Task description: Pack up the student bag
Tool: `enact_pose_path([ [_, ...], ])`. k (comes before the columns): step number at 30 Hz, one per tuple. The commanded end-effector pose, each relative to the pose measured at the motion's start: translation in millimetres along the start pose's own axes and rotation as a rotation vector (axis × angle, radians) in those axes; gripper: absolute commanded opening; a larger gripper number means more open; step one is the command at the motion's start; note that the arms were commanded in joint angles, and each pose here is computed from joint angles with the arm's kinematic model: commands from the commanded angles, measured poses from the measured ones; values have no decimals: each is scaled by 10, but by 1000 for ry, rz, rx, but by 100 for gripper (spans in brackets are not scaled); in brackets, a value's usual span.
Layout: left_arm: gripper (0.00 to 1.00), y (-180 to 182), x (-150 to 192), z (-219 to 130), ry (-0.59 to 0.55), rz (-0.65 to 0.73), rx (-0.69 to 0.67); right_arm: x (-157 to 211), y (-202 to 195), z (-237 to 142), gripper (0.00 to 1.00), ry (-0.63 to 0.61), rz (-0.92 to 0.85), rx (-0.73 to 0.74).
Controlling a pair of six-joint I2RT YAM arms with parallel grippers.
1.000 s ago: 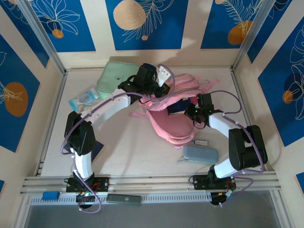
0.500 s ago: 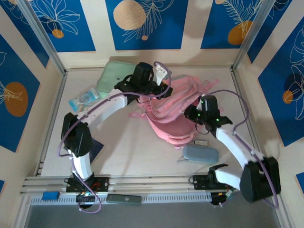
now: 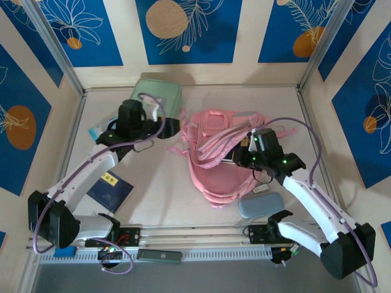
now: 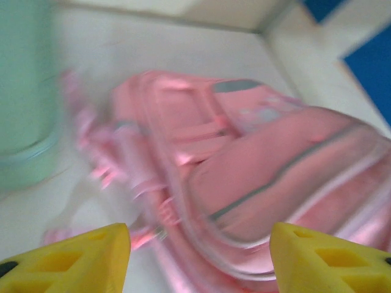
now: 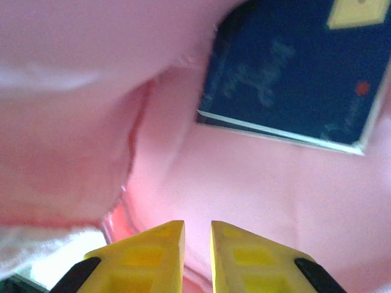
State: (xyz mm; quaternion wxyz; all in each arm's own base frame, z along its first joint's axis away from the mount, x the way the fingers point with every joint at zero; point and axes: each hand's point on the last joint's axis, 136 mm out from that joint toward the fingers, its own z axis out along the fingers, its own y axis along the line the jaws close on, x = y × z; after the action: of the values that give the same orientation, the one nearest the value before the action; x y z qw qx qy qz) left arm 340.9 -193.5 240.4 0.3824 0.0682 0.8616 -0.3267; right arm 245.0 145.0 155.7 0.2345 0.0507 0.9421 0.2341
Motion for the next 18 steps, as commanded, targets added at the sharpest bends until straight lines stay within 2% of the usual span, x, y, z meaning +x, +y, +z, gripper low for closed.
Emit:
enact_pose_path([
  [1, 62, 318, 249, -125, 30, -124, -100, -7, -99, 46, 18, 28, 56, -3],
  [4, 63, 379, 312, -98, 48, -143, -114, -171, -98, 124, 20, 9, 131, -111],
  [7, 64, 433, 294, -50, 44, -154, -135, -389, -114, 236, 18, 27, 176, -134],
  [10, 65, 477, 238, -16, 22, -172, -146, -493, -146, 362, 16, 74, 179, -83],
  [13, 67, 544, 228, -16, 27, -174, -183, -341, -273, 388, 17, 128, 213, -9],
  [18, 69, 685, 289, -61, 15, -191, -236, 87, -458, 255, 24, 187, 235, 80],
])
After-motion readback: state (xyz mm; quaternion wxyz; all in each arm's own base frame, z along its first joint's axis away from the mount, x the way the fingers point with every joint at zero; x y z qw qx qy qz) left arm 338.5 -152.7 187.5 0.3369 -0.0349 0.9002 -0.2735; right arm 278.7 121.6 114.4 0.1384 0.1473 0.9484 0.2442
